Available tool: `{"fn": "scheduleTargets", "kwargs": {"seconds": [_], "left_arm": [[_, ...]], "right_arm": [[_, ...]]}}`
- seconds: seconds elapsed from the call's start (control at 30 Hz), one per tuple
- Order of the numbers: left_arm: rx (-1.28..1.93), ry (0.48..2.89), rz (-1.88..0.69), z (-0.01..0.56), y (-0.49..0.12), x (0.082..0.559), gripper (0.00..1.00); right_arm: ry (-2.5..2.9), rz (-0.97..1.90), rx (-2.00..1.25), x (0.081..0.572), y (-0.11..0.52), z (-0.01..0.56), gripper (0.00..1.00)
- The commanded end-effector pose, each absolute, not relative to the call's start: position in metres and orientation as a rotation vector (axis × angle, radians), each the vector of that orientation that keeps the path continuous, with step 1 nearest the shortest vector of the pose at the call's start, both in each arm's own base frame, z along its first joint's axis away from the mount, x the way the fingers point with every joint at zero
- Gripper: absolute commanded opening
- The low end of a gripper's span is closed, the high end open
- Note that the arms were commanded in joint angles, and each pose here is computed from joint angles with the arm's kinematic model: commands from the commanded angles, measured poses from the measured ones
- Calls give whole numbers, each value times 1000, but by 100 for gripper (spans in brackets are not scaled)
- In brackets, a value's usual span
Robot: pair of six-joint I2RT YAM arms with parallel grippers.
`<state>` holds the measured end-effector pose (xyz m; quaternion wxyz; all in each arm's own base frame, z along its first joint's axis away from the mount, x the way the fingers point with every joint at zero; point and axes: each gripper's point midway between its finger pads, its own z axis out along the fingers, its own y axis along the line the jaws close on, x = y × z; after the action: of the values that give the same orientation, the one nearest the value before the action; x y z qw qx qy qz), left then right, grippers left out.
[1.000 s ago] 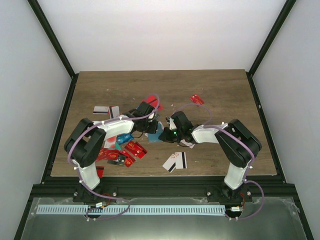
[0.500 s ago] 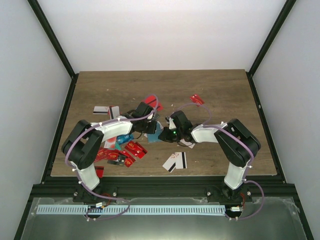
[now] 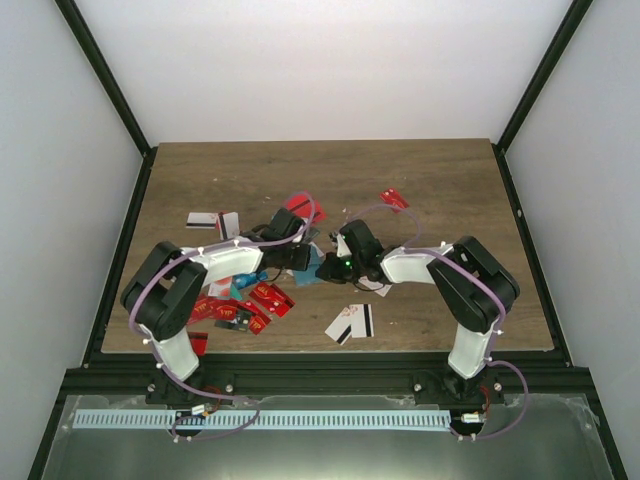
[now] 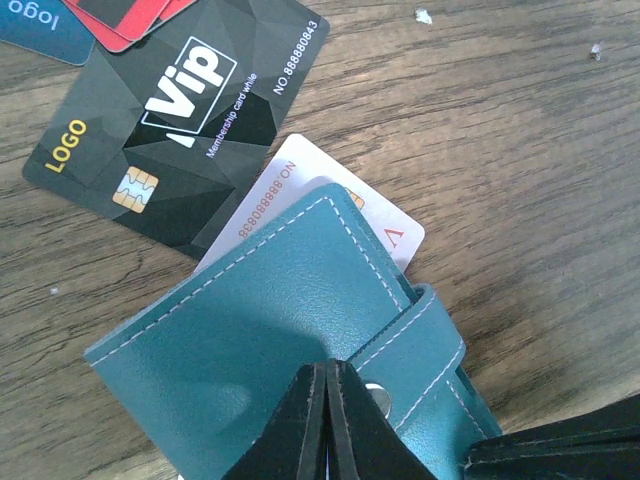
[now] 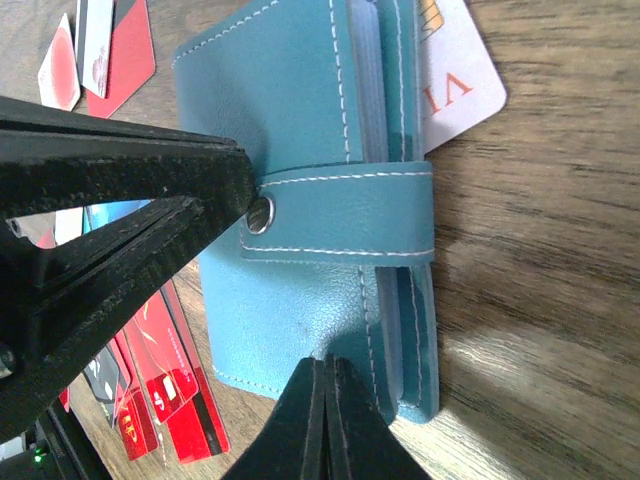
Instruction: Put the credit cards into the card holder
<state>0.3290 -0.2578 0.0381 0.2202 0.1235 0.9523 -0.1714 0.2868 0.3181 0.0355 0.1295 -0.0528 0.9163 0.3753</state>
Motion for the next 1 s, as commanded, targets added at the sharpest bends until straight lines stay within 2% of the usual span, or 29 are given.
{"fn": "scheduleTargets", "kwargs": {"seconds": [0.0,0.37,0.97], "left_arm": [[322,2662,-431,28,-245,319,4],[318,2655,-443,26,-243,314,4],[332,2651,-458,25,-245,312,4]], "right_arm": [[2706,1017,-137,292,312,25,1],[2561,1311,-211,300,342,79,1],[2562,1368,-82,329,346,67,1]]}}
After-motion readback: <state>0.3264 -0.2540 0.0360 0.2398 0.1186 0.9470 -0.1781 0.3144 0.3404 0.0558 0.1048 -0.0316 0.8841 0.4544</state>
